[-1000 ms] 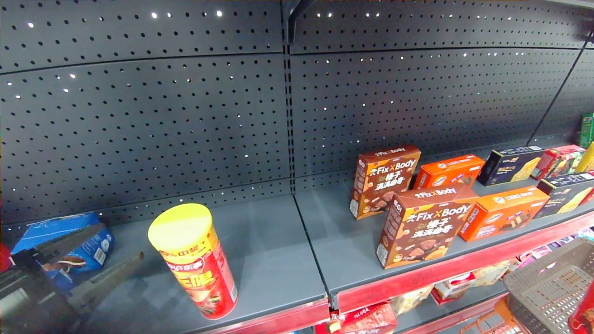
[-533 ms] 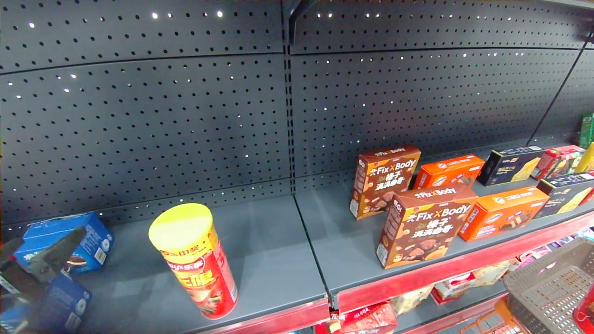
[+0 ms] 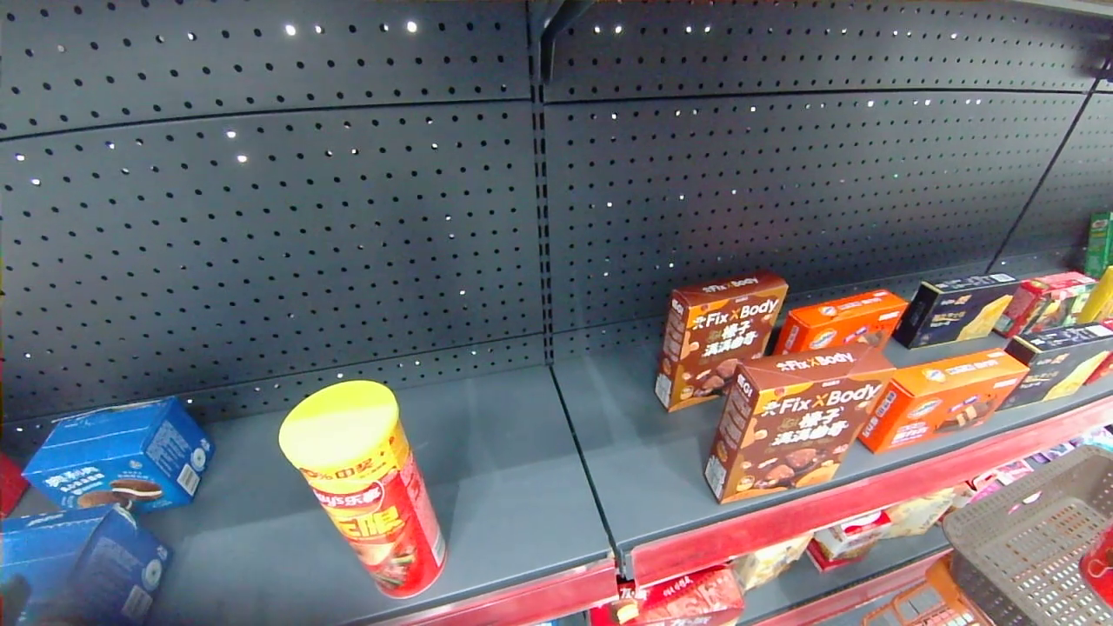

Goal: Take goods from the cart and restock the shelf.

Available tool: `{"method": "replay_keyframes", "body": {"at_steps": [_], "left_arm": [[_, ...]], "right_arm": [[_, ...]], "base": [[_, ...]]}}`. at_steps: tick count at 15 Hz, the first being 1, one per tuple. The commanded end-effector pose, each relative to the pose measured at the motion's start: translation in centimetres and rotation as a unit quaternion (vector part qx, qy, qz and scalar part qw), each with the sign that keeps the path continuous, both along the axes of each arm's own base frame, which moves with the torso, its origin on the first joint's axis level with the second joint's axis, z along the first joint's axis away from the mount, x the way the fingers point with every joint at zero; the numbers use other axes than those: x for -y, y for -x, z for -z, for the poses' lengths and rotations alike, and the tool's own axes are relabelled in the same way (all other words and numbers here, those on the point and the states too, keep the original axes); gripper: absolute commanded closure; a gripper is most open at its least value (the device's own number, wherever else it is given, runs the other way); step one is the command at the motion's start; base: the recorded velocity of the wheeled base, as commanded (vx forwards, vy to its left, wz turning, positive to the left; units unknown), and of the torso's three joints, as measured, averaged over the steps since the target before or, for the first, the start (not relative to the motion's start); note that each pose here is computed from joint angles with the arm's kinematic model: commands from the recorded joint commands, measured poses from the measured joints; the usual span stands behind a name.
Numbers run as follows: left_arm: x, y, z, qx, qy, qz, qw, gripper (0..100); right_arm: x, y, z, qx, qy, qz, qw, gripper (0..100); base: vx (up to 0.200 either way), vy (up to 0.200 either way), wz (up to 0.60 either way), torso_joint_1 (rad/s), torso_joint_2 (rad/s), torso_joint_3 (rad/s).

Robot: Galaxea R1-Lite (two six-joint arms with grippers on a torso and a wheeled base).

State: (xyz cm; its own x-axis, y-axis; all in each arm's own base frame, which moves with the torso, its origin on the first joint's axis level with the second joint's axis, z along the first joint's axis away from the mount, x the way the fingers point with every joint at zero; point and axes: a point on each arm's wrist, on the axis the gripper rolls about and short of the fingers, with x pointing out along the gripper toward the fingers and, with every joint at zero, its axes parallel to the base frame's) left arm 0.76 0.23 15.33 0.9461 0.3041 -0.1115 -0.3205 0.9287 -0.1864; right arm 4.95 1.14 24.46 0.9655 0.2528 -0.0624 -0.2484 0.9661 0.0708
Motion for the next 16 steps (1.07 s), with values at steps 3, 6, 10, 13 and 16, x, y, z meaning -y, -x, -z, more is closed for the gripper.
{"method": "replay_keyframes", "body": {"at_steps": [3, 6, 10, 13, 16], "left_arm": [[1.5, 5.1, 4.3, 0.011, -0.077, -0.038, 0.9962, 0], [1.4, 4.9, 4.8, -0.002, -0.086, -0.042, 0.9954, 0], [0.9, 3.8, 6.9, -0.020, -0.107, -0.065, 0.9919, 0], [0.9, 3.6, 6.9, -0.003, -0.115, -0.052, 0.9919, 0], [0.9, 3.2, 7.6, -0.003, -0.128, -0.021, 0.9916, 0]], "right_arm": [[0.1, 0.3, -0.5, 0.010, -0.004, 0.001, 1.000, 100], [0.1, 0.4, -0.8, 0.014, -0.011, 0.001, 1.000, 100], [0.2, 0.7, -0.5, 0.015, -0.007, 0.007, 1.000, 100], [0.5, 1.7, 0.3, 0.029, 0.021, 0.022, 0.999, 100], [0.7, 2.7, 1.2, 0.026, 0.025, 0.022, 0.999, 100]], "base": [[0.000, 0.000, 0.00, 0.000, 0.00, 0.000], [0.000, 0.000, 0.00, 0.000, 0.00, 0.000], [0.000, 0.000, 0.00, 0.000, 0.00, 0.000], [0.000, 0.000, 0.00, 0.000, 0.00, 0.000], [0.000, 0.000, 0.00, 0.000, 0.00, 0.000]]}}
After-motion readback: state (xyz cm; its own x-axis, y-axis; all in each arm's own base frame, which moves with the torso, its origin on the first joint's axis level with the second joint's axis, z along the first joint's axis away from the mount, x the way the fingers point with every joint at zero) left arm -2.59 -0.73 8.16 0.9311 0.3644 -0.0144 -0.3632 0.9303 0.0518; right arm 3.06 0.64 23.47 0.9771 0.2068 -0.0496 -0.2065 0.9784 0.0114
